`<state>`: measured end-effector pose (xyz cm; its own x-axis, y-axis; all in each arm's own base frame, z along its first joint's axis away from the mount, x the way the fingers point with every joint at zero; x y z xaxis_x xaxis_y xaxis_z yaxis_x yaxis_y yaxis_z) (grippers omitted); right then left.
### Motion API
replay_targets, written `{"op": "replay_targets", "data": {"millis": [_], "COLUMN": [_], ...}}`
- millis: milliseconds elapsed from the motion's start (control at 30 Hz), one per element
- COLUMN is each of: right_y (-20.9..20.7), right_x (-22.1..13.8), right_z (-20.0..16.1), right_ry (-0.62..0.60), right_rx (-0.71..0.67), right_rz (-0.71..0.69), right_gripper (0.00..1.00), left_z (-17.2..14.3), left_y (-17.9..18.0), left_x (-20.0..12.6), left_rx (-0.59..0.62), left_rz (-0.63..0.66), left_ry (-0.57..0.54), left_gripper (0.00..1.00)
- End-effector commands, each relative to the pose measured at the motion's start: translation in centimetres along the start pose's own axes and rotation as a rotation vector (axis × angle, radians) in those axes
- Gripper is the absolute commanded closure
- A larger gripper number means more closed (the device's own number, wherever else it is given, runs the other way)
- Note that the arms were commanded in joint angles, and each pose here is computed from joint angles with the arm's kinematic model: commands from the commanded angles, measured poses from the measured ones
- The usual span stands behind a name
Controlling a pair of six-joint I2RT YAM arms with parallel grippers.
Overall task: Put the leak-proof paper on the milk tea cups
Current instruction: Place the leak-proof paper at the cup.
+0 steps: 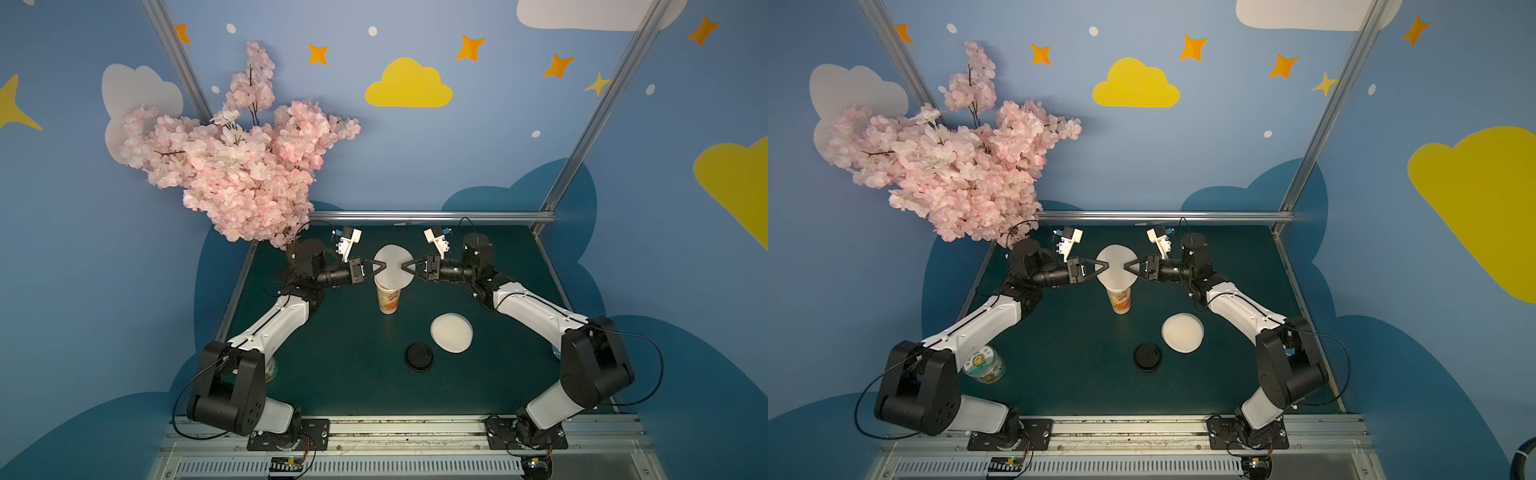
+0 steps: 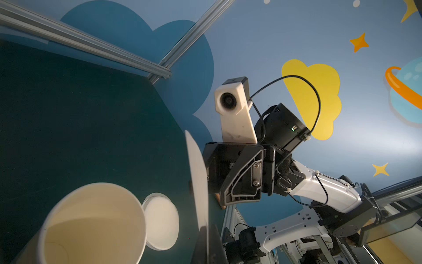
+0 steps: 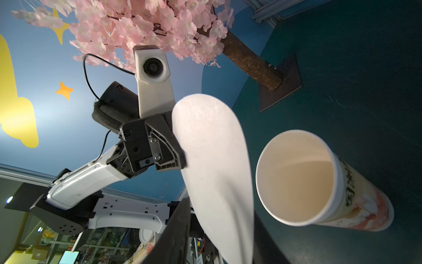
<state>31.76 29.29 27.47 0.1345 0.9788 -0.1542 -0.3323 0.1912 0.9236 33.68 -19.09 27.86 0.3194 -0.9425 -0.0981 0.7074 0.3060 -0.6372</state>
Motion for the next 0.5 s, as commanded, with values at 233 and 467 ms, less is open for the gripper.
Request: {"op": "replay_targets", "data": {"millis": [233, 467], "right_y": [-1.0, -2.6], "right_x": [1.2, 2.0], "right_z": [0.9, 0.4], "right_ry": [-0.010, 0.020], "right_rx": [0.000, 0.038], "right_rz": [-0.176, -0.259], "right_gripper": [0.95, 0.98], "left_z": [-0.7, -1.7], "left_y": [3.8, 5.2], "left_x": [0.4, -0.1], "left_rx": [-0.132, -0.198], "left_rz": [0.061, 0.128], "left_ry": [0.056, 0.101], "left_gripper": [0.97, 0.84]}}
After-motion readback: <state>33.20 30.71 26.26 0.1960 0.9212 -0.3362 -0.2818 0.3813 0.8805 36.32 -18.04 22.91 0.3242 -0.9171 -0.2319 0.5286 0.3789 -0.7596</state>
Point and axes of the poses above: each gripper's point midway between its finger pads, its own x axis out along the fingers, its own y axis along the line the jaws close on, z = x × y, the point moved 4 cm from there along -x, back along the fingers, and after that the axes turned 13 degrees about x, right-handed, at the moved point
